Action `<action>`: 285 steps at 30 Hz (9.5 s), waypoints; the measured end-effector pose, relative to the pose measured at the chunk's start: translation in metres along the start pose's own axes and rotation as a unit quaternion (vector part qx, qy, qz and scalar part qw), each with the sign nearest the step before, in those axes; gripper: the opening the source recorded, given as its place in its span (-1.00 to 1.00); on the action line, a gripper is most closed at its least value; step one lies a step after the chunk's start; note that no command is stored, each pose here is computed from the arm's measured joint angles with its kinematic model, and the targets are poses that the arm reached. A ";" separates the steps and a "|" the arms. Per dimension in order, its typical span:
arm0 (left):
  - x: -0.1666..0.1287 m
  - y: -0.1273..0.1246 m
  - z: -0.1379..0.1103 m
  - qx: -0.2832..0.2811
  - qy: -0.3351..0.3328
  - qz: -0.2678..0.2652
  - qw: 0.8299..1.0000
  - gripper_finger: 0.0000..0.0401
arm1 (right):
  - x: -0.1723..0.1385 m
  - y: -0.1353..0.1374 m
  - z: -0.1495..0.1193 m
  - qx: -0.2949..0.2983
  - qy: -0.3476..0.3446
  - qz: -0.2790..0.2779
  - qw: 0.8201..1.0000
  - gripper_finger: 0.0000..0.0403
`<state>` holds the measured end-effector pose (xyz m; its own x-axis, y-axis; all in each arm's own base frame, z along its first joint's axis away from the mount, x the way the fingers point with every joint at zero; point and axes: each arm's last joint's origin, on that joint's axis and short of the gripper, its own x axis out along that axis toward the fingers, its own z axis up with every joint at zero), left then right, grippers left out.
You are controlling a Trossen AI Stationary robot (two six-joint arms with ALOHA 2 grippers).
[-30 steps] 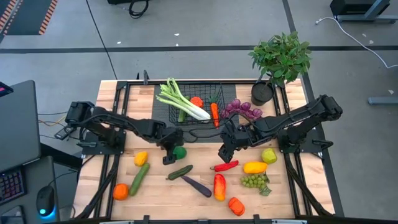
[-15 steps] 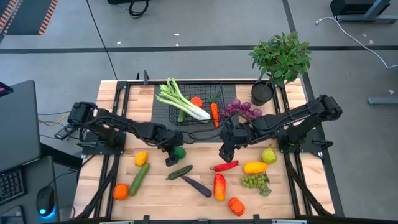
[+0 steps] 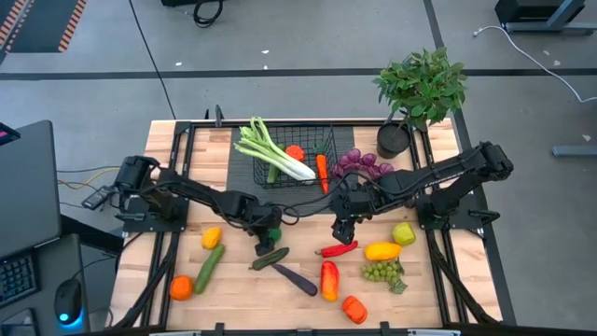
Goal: Build produce basket
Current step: Put the lime into the wire basket, then put the red chili pepper into the wire basket, then put the green chili pepper into the wire basket, then put the eggplant into the wire basket
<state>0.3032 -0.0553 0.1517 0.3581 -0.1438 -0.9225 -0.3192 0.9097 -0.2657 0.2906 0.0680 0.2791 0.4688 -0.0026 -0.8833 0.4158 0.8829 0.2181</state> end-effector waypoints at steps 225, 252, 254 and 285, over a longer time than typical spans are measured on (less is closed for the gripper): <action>0.019 -0.075 -0.062 -0.099 -0.042 0.078 0.991 0.35 | -0.076 -0.058 0.078 -0.049 -0.040 -0.043 0.997 0.52; -0.135 -0.048 0.105 -0.001 -0.199 0.096 0.975 -0.43 | -0.156 -0.081 0.040 0.035 -0.128 -0.062 0.989 0.52; -0.143 -0.033 0.117 0.008 -0.208 0.112 0.972 -0.44 | -0.159 -0.081 0.038 0.040 -0.132 -0.059 0.989 0.52; -0.172 -0.005 0.104 0.005 -0.109 0.043 0.993 0.63 | -0.108 -0.041 -0.002 0.141 -0.015 -0.005 0.990 0.52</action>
<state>0.3347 0.0059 0.3405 0.5118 0.0210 -0.8588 -0.3479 0.9191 -0.1849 0.2214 0.0325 0.3645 0.4849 -0.0284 -0.8741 0.6200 0.7160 0.3207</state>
